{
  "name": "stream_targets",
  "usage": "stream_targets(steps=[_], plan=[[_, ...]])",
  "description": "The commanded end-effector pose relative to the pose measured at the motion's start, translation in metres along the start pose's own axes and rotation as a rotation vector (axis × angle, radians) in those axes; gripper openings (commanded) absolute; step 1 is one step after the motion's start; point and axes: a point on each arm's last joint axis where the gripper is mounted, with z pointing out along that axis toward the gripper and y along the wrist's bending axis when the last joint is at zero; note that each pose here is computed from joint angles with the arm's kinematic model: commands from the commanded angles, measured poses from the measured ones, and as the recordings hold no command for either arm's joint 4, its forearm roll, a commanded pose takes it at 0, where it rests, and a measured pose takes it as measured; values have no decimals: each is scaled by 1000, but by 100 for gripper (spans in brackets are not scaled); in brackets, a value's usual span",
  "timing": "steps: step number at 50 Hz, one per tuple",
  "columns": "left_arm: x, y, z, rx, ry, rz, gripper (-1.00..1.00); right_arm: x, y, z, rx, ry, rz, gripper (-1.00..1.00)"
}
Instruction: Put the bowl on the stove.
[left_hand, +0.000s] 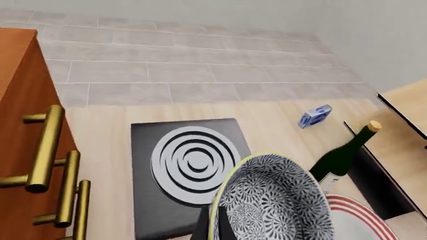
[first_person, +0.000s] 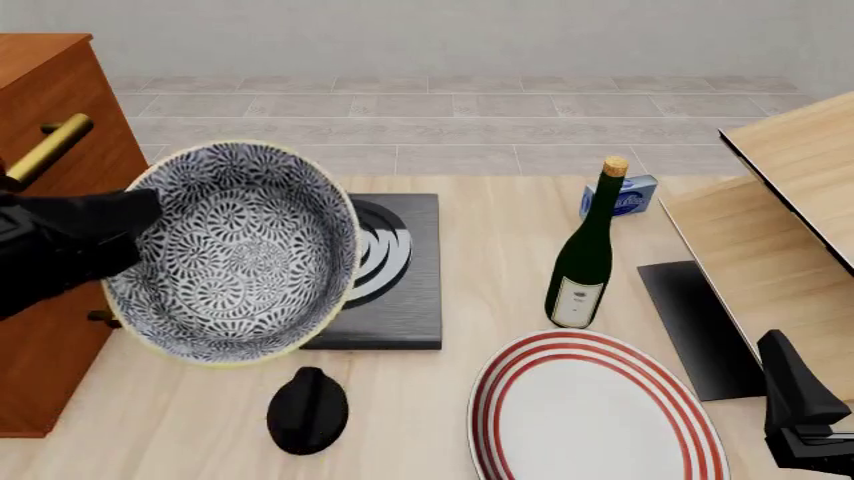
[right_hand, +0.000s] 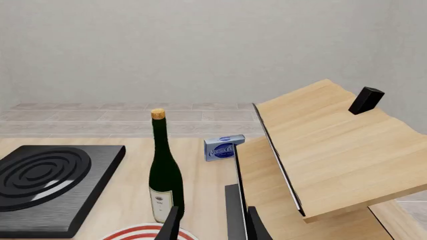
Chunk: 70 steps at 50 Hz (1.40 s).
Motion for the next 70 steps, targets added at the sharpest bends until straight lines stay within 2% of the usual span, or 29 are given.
stream_targets(steps=[1, 3, 13, 14, 15, 20, 27, 33, 40, 49, 70], plan=[[-21, 5, 23, -47, -17, -115, -100, 0, 0, 0, 0, 0, 0, 100], [-23, 10, 34, -80, 6, -121, -100, 0, 0, 0, 0, 0, 0, 100], [-26, 10, 45, -87, 33, -184, -100, 0, 0, 0, 0, 0, 0, 100], [-23, 10, 51, -90, 63, -219, -100, 0, 0, 0, 0, 0, 0, 100], [-25, 7, 50, -82, 59, -237, -100, 0, 0, 0, 0, 0, 0, 100], [-26, 4, 52, -67, 65, -265, -100, 0, 0, 0, 0, 0, 0, 100], [-34, 0, 50, -54, 50, -256, -100, 0, 0, 0, 0, 0, 0, 100], [-37, 0, 60, -52, 52, -262, -100, 0, 0, 0, 0, 0, 0, 100], [-34, -5, 65, -33, 68, -260, -100, 0, 0, 0, 0, 0, 0, 100], [-21, -4, 92, -40, 117, -245, -100, 0, 0, 0, 0, 0, 0, 100], [-15, 6, 127, -71, 113, -244, -100, 0, 0, 0, 0, 0, 0, 100]])
